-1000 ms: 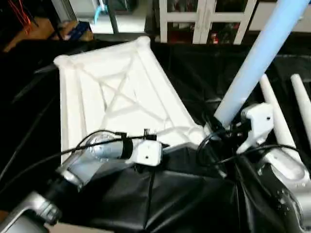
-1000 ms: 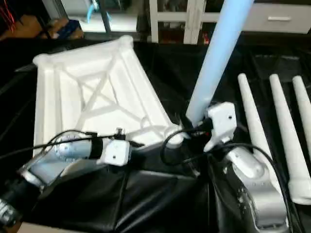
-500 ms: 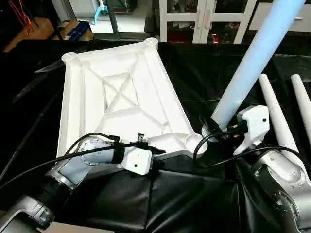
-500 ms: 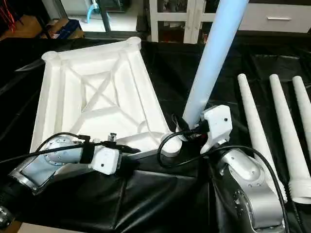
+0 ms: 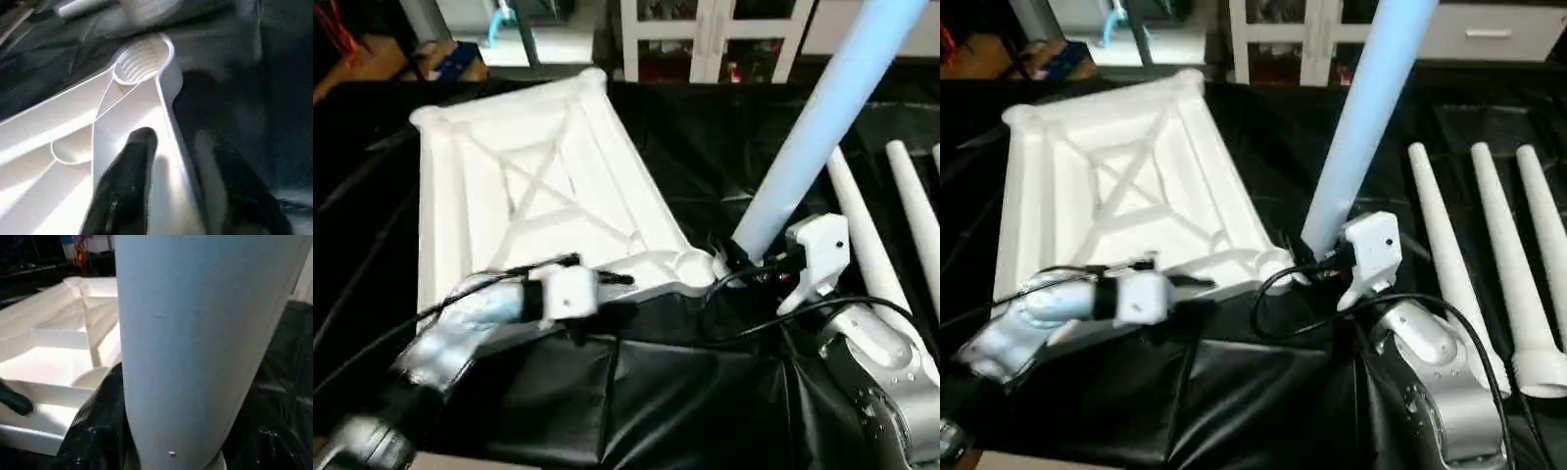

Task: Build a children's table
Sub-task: Insert table leg to table base

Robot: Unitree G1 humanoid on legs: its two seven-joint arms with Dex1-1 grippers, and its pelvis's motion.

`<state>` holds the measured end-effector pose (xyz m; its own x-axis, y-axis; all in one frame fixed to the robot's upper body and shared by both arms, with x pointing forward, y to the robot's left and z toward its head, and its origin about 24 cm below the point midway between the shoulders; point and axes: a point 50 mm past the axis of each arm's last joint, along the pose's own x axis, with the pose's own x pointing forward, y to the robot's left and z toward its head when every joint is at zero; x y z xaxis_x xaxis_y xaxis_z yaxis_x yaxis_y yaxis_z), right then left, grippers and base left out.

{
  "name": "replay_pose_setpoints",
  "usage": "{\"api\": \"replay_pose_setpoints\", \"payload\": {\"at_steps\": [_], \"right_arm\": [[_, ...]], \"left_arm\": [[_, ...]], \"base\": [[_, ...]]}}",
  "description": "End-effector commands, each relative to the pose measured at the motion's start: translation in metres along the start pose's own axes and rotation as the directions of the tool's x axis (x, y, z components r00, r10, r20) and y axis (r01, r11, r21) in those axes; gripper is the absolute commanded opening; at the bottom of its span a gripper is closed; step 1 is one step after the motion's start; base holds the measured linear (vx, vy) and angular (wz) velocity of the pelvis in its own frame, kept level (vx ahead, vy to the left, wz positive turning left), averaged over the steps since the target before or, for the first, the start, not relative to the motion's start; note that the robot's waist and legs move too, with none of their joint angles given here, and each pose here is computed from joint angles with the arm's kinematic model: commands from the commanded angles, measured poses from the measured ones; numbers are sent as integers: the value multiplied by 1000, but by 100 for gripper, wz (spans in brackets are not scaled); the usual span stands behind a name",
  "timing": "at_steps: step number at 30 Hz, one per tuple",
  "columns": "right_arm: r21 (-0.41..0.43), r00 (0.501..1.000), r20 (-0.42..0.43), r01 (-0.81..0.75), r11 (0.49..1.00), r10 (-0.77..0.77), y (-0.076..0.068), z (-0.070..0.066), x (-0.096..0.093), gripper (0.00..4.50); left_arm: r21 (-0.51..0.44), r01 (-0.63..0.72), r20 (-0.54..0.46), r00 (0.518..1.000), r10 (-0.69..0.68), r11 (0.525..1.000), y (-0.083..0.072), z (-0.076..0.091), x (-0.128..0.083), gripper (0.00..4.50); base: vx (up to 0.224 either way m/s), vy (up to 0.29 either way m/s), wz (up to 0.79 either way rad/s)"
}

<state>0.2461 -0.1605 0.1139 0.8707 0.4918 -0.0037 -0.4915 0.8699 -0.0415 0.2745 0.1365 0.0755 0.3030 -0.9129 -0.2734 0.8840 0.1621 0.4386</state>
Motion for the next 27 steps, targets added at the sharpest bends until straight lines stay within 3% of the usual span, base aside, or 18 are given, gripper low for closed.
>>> {"api": "replay_pose_setpoints", "payload": {"at_steps": [1, 4, 12, 18, 23, 27], "right_arm": [[-7, 1000, 27, -8, 1000, 8, 3, 5, 0, 191], [-10, 1000, 25, -14, 1000, 14, 3, 5, 2, 191], [-20, 999, 25, -25, 999, 26, 3, 6, 4, 191], [-25, 999, 25, -25, 999, 25, 2, 7, 5, 191], [-30, 1000, 25, -16, 999, 17, 1, 7, 4, 191], [-34, 1000, 25, -8, 999, 9, 0, 7, 2, 191]], "left_arm": [[-116, -14, 20, 1000, 16, 993, -4, 2, -4, 178], [-170, -51, -14, 999, 50, 984, -5, 2, -2, 200], [-144, -154, -103, 985, 140, 978, 1, 10, 10, 261], [-204, -108, -115, 990, 86, 973, -4, 14, 21, 312], [-245, -29, -129, 992, -3, 969, -10, 13, 22, 317], [-225, -37, -172, 985, -3, 974, -8, 8, 26, 317]], "base": [[0, 0, 0], [0, 0, 0], [0, 0, 0], [0, 0, 0], [0, 0, 0], [0, 0, 0]]}}
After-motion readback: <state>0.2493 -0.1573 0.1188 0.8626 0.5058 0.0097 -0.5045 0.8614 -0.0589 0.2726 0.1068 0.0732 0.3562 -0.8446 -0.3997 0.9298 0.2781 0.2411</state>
